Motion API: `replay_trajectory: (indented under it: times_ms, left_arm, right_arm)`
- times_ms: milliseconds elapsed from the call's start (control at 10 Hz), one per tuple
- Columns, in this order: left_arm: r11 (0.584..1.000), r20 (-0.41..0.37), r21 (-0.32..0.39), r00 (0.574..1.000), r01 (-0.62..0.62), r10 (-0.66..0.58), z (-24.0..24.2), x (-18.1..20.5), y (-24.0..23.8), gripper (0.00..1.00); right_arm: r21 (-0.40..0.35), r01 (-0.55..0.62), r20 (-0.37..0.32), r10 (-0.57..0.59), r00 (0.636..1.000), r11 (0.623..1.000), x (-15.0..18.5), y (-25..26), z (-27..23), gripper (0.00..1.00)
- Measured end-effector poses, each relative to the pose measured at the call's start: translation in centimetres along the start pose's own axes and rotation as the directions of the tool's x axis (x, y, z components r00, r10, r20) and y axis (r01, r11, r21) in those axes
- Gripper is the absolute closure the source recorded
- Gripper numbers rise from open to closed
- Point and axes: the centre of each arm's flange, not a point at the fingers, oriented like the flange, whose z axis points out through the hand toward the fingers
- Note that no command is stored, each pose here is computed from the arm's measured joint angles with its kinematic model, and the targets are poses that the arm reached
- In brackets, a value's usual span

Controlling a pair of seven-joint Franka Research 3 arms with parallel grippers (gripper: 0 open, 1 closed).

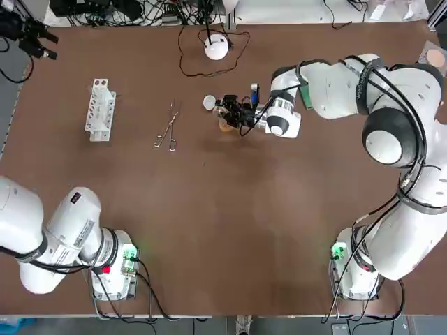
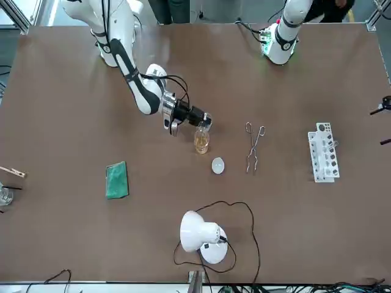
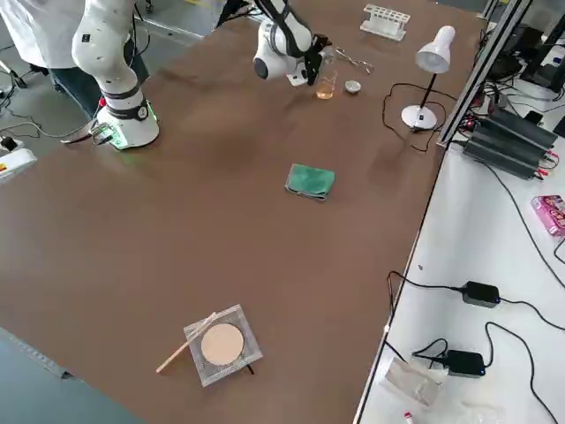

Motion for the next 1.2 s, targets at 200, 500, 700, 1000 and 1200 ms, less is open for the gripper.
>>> replay_trajectory:
  times_ms: [200, 500, 700, 1000, 1200]
  left_arm:
    - [0.997, 0.097, 0.016, 0.992, 0.077, -0.078, 0.9, 4.6, 1.4, 0.0]
    - [0.983, 0.215, 0.079, 0.961, 0.163, -0.177, 3.8, 11.5, 3.2, 0.0]
    - [0.97, 0.285, 0.136, 0.93, 0.2, -0.231, 5.2, 15.0, 4.6, 0.0]
    - [0.945, 0.395, 0.254, 0.87, 0.207, -0.296, 6.8, 19.0, 6.3, 0.0]
    - [0.911, 0.414, 0.34, 0.833, 0.233, -0.368, 8.2, 22.9, 8.5, 0.0]
  right_arm:
    - [0.006, -0.02, 0.001, 0.02, 1.0, 1.0, 0.1, -0.1, 0.0, 0.41]
    - [0.016, -0.036, -0.003, 0.036, 0.999, 0.999, 0.6, -0.2, -0.2, 0.41]
    - [0.022, -0.047, -0.001, 0.047, 0.999, 0.999, 0.9, -0.3, -0.2, 0.41]
    - [0.029, -0.069, 0.01, 0.069, 0.998, 0.997, 1.3, -0.5, -0.4, 0.41]
    - [0.03, -0.069, 0.012, 0.069, 0.998, 0.997, 1.4, -0.5, -0.4, 0.41]
